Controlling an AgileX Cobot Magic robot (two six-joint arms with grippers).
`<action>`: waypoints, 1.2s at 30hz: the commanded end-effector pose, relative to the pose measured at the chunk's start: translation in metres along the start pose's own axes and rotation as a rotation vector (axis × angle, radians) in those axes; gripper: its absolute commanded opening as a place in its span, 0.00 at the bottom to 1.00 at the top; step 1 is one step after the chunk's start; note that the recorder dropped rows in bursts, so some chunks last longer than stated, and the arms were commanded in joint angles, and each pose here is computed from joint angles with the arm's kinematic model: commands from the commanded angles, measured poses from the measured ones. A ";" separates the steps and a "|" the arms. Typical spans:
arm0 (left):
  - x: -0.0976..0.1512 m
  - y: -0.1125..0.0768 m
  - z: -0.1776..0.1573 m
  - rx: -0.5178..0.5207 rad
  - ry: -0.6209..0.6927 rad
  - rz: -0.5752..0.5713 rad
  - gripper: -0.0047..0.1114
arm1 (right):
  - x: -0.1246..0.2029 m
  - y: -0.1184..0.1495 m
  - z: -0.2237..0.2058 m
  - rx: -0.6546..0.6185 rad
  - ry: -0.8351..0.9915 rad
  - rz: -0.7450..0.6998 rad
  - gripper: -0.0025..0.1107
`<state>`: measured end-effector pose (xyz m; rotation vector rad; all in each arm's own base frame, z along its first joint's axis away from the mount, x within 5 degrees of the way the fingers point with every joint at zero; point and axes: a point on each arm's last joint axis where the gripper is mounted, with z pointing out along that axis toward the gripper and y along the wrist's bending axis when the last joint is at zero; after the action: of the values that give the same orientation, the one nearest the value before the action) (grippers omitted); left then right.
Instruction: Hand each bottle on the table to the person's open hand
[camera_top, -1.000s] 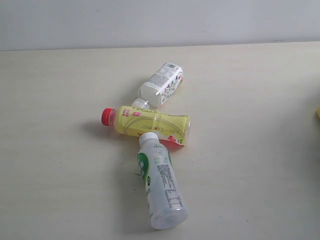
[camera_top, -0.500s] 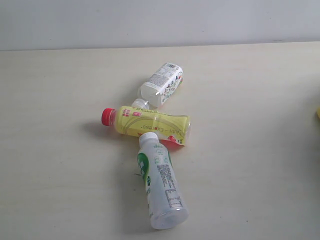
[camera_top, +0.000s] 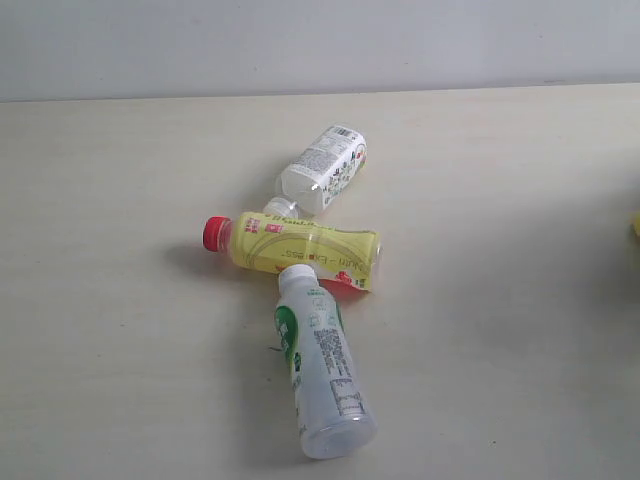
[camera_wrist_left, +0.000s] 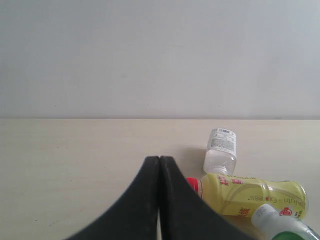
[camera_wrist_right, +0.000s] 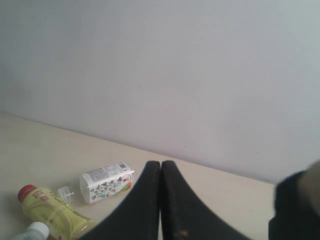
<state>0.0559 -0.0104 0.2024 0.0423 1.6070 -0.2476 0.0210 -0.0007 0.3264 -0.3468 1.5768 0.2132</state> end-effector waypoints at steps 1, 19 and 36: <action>-0.001 0.000 0.000 -0.003 -0.015 0.007 0.04 | 0.000 0.000 0.000 -0.004 -0.014 0.005 0.02; -0.001 0.000 0.000 -0.003 -0.015 0.007 0.04 | 0.000 0.001 0.000 -0.013 -0.013 0.019 0.02; -0.001 0.000 0.000 -0.003 -0.015 0.007 0.04 | 0.015 0.047 0.079 -0.395 0.385 0.195 0.13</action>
<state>0.0559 -0.0104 0.2024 0.0423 1.6070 -0.2476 0.0616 0.0480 0.3130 -0.4699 1.8734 0.5369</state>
